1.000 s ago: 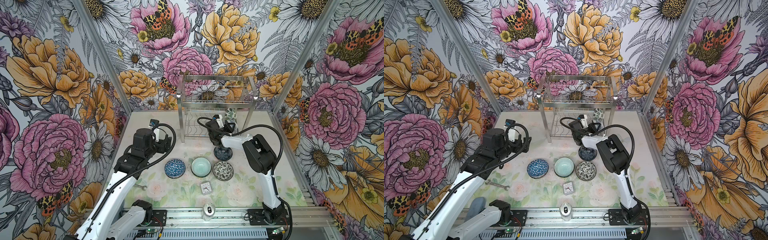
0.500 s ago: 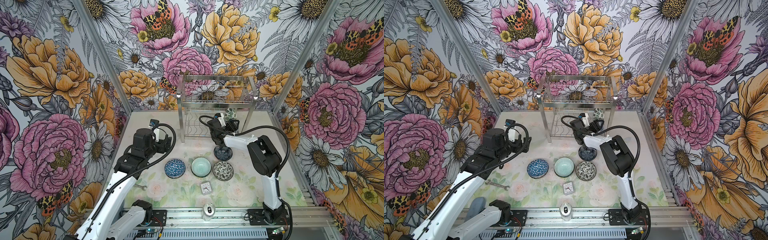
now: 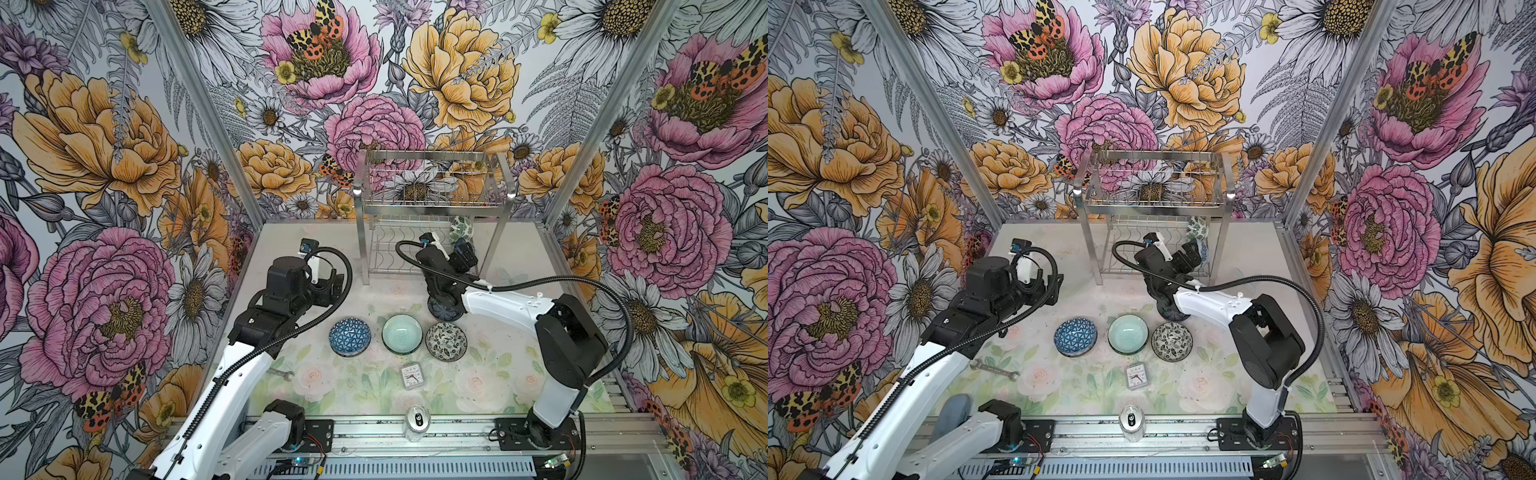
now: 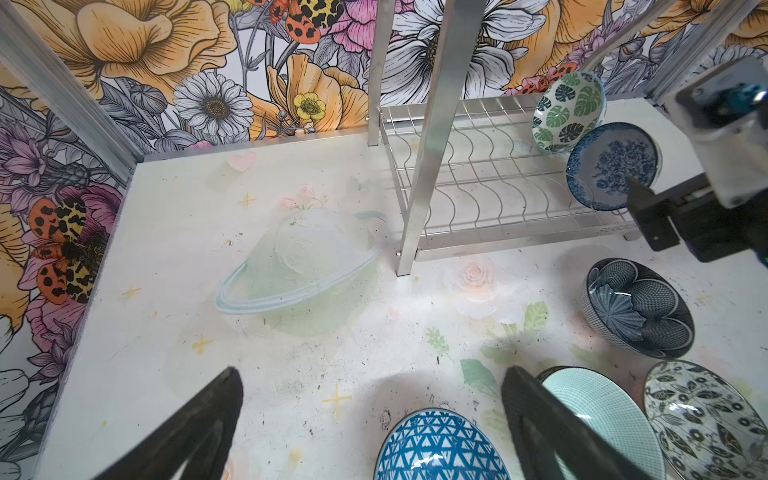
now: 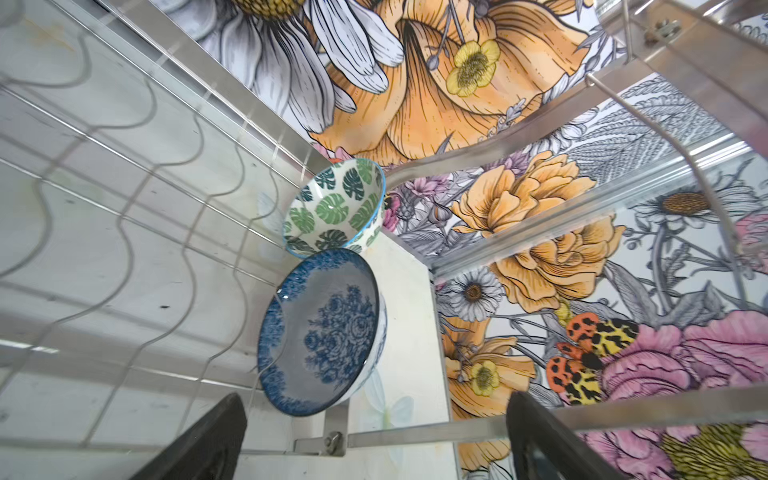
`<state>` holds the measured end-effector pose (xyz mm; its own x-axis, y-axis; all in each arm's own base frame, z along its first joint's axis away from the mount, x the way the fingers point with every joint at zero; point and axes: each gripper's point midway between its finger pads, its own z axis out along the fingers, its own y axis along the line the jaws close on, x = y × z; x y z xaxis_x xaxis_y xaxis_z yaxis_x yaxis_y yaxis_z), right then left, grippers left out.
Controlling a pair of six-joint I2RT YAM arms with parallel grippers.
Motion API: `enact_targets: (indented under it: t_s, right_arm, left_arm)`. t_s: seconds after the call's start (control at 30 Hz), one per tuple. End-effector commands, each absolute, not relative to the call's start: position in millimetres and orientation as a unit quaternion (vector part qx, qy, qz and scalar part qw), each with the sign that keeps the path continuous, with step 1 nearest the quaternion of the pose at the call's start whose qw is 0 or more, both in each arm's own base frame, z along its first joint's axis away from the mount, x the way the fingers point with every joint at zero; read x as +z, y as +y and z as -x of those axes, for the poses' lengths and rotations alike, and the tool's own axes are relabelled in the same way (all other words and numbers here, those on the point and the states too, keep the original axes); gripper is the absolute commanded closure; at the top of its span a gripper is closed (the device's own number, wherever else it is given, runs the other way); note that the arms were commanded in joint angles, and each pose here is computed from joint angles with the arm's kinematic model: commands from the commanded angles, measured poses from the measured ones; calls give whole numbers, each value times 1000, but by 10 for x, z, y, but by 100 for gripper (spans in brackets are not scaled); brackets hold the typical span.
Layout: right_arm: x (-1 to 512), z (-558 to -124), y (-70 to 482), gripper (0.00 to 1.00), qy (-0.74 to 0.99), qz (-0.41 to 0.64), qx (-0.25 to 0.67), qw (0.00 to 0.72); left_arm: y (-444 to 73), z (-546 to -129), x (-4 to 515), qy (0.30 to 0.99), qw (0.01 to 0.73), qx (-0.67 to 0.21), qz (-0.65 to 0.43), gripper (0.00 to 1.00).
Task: Load the bowls into the dish rack
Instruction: 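Lower the blue floral bowl into the rack beside the green leaf bowl, then open the right gripper and withdraw while the left gripper reaches the dark navy petal bowl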
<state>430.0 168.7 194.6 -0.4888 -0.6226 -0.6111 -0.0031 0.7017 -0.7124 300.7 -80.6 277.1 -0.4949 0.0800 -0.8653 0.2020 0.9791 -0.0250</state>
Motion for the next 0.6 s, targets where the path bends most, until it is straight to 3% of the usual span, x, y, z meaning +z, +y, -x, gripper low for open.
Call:
enact_targets:
  t_s: [0.0, 0.33, 0.57]
  right_arm:
    - [1955, -4090, 1768, 0, 815, 205, -253, 480]
    - [2447, -3294, 1437, 0, 824, 135, -63, 547]
    - [2499, -3077, 1005, 0, 838, 77, -39, 539]
  left_arm:
    - [-887, -3030, 2802, 860, 497, -88, -82, 1]
    - [-1360, -3067, 2679, 873, 472, -84, -92, 1]
    - [-2141, -3214, 2446, 872, 455, -132, -123, 1]
